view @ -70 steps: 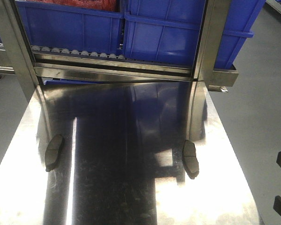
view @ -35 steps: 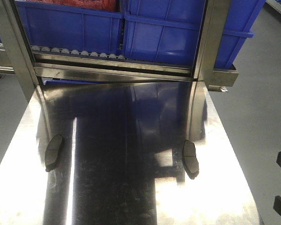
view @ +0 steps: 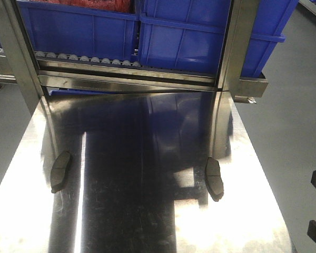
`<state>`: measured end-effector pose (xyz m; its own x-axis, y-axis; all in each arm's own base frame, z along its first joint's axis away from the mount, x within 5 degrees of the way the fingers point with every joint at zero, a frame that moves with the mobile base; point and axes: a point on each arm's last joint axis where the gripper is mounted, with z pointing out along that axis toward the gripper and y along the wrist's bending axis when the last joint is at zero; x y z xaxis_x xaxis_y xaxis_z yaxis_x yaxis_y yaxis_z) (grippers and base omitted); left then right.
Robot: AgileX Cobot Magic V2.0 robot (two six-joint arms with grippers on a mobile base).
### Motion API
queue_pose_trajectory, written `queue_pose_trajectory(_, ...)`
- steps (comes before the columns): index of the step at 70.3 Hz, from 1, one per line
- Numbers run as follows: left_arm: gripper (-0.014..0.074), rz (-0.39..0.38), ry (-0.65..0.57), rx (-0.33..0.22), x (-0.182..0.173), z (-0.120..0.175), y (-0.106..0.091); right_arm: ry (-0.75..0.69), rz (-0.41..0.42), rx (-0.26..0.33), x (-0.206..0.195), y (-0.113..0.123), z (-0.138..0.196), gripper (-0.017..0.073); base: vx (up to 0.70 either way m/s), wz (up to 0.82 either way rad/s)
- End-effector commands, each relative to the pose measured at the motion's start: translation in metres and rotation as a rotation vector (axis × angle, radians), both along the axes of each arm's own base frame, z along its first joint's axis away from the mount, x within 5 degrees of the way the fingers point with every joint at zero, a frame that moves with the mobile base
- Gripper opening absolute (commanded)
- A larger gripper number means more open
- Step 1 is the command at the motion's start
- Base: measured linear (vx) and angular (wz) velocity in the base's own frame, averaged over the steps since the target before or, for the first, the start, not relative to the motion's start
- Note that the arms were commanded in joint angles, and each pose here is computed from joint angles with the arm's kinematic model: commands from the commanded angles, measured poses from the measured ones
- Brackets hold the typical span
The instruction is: Move and align brake pads A on conveyor
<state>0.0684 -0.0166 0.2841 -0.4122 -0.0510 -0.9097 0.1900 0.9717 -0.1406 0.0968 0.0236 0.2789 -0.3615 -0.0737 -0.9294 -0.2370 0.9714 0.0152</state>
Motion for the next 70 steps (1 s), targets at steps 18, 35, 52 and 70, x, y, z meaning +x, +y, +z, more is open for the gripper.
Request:
queue_pose_trajectory(18,0.0517,-0.013,-0.068,-0.021,0.002,0.011,-0.002,-0.097,-0.007,0.01,0.003,0.0,0.015,-0.0006,0.0,0.0)
queue_pose_trajectory(35,0.0724,-0.013,-0.09,-0.038,0.003,0.013,-0.002,-0.097,-0.007,0.01,0.003,0.0,0.015,-0.0006,0.0,0.0)
queue_pose_trajectory(52,0.0677,0.094,0.166,0.026,0.044,0.007,-0.009,-0.097,-0.007,0.01,0.003,0.0,0.015,-0.0006,0.0,0.0)
queue_pose_trajectory(70,0.0667,0.114,0.428,0.181,0.116,0.004,-0.031,-0.097,-0.007,0.01,0.003,0.0,0.015,-0.0006,0.0,0.0)
